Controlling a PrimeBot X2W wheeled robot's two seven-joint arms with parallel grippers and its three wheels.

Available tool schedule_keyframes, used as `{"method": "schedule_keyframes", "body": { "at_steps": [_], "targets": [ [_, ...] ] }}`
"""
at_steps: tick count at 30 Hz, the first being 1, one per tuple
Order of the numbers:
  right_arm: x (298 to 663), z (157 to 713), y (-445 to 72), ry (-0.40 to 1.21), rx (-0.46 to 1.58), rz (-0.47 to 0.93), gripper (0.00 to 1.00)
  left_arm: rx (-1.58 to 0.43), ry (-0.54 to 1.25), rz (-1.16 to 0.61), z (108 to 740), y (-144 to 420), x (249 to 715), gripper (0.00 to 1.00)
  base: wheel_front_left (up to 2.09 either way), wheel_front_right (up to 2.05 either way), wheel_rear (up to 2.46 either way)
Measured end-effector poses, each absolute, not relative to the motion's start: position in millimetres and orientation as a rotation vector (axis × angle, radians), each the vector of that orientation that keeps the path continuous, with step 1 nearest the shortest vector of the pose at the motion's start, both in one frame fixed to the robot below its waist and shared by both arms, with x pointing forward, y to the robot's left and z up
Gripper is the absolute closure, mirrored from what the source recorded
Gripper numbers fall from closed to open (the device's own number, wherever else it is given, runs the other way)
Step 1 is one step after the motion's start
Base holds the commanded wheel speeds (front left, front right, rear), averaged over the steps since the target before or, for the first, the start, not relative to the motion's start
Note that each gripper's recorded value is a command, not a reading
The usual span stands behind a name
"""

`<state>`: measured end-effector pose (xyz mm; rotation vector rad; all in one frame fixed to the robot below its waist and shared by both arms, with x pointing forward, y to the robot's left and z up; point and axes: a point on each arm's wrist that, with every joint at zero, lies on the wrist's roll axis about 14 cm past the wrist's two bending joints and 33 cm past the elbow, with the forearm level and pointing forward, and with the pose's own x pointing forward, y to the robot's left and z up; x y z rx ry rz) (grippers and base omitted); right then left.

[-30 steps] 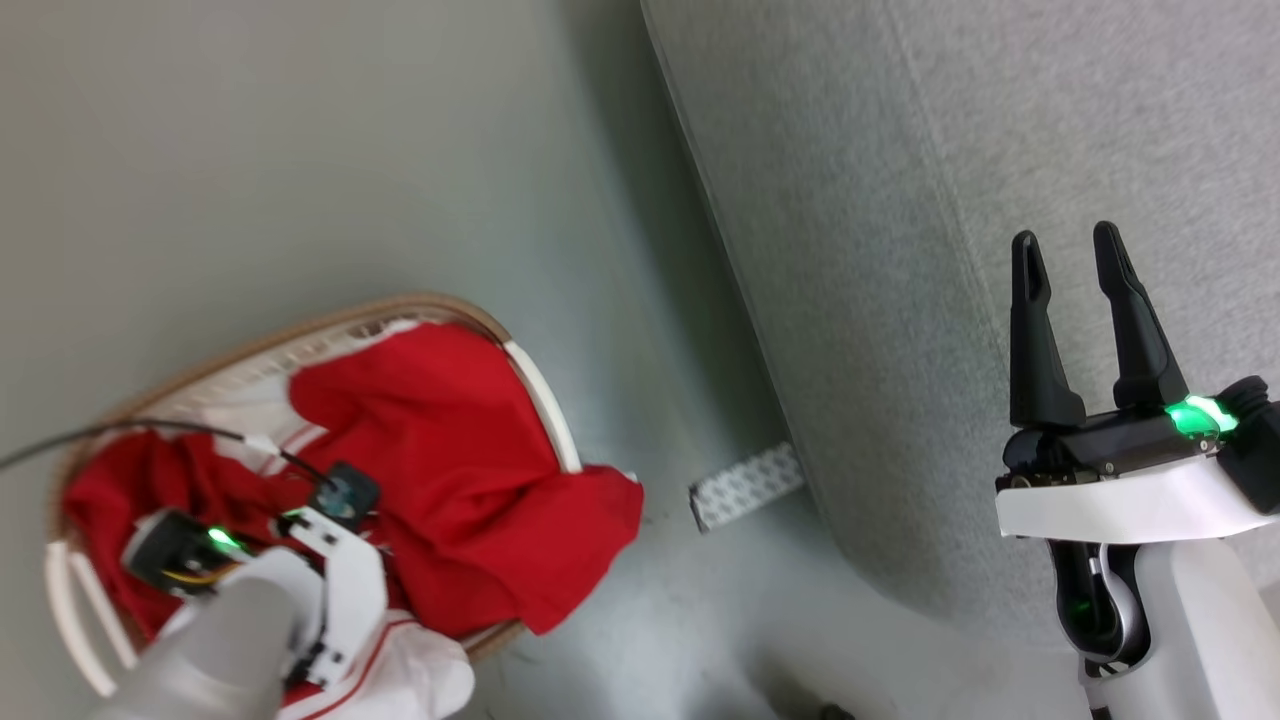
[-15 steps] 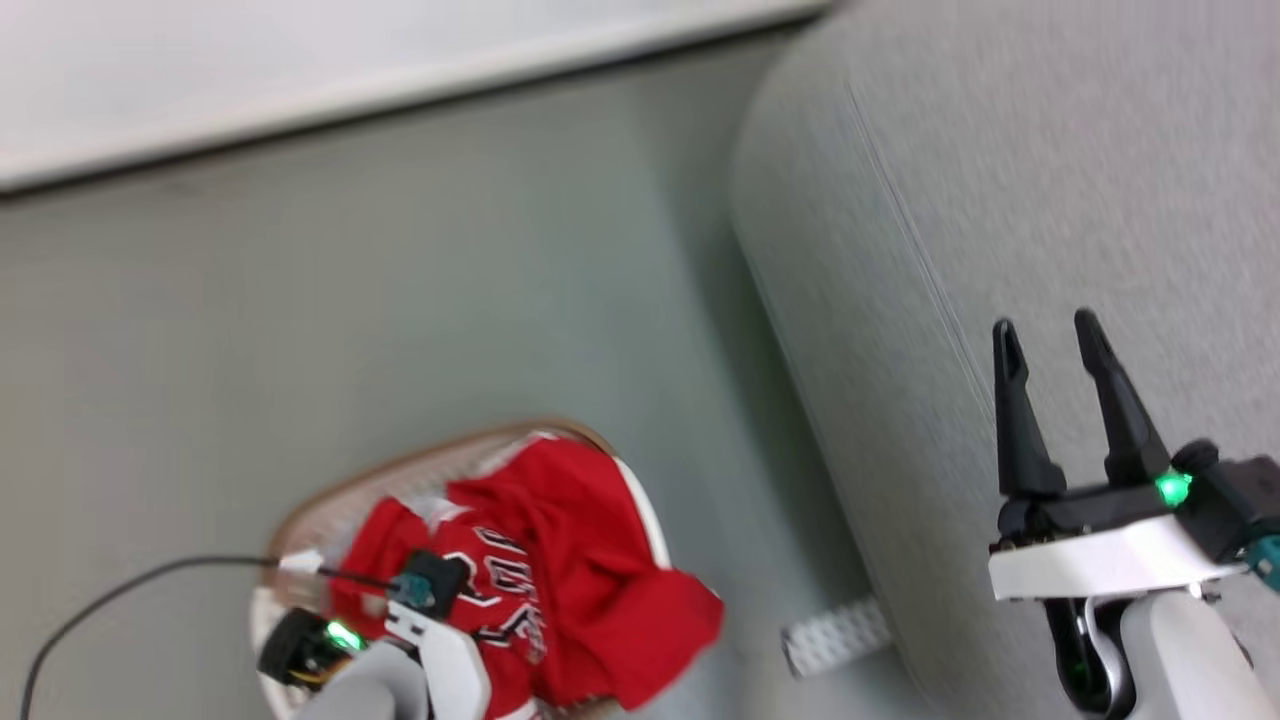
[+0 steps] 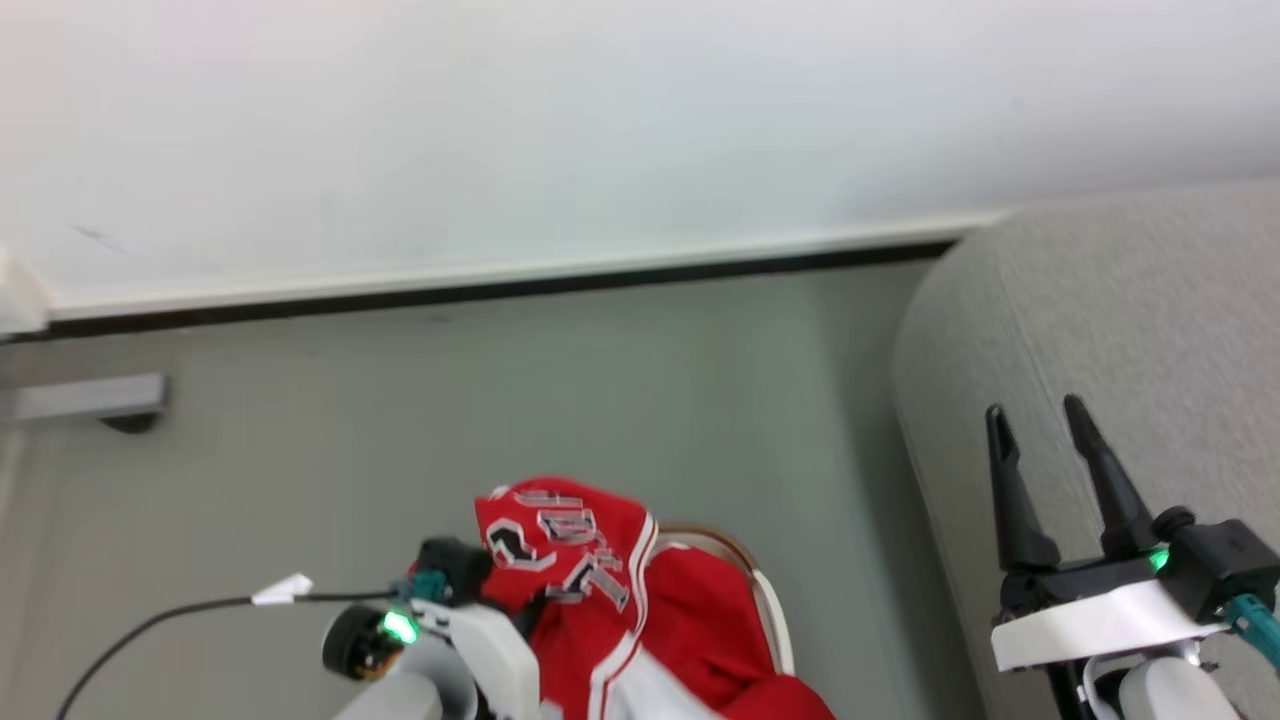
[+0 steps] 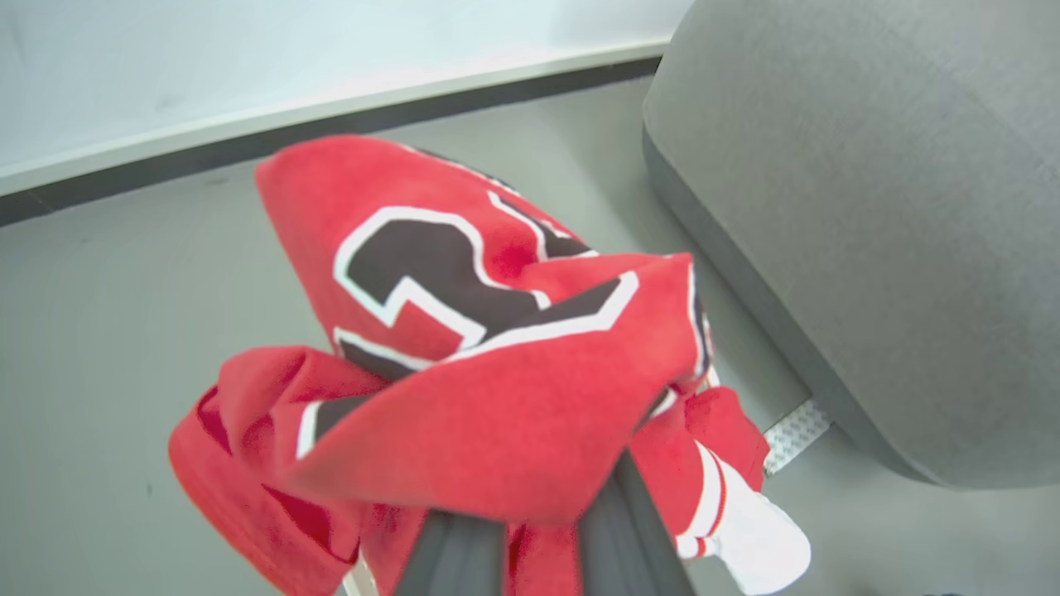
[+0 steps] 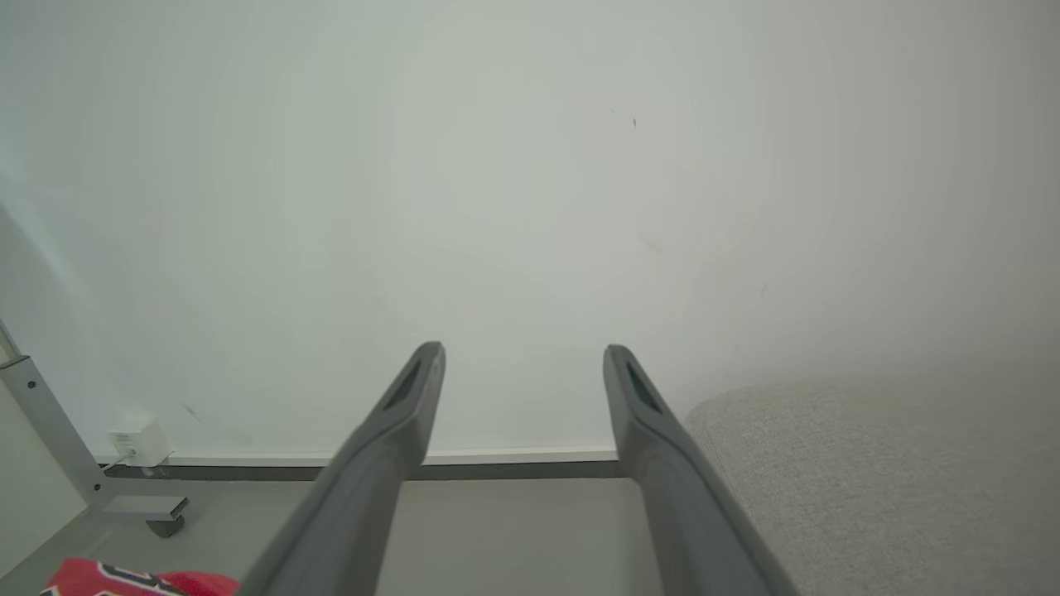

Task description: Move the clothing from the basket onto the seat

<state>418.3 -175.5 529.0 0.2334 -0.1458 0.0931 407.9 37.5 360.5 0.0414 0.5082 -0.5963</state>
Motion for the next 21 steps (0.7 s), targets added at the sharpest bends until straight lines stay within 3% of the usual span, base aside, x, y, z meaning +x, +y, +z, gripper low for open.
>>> {"method": "schedule_keyframes", "body": {
  "at_steps": [5, 21],
  "targets": [
    [413, 541, -151, -0.17, 0.257, 0.158, 0.0, -0.03, 0.303, -0.533, 425, 48, 428, 1.0, 0.0, 0.0, 0.0],
    [389, 556, -120, -0.197, 0.274, 0.247, 0.0, -0.156, -0.205, -0.515, 594, 50, 425, 1.0, 0.0, 0.0, 0.0]
  ]
}}
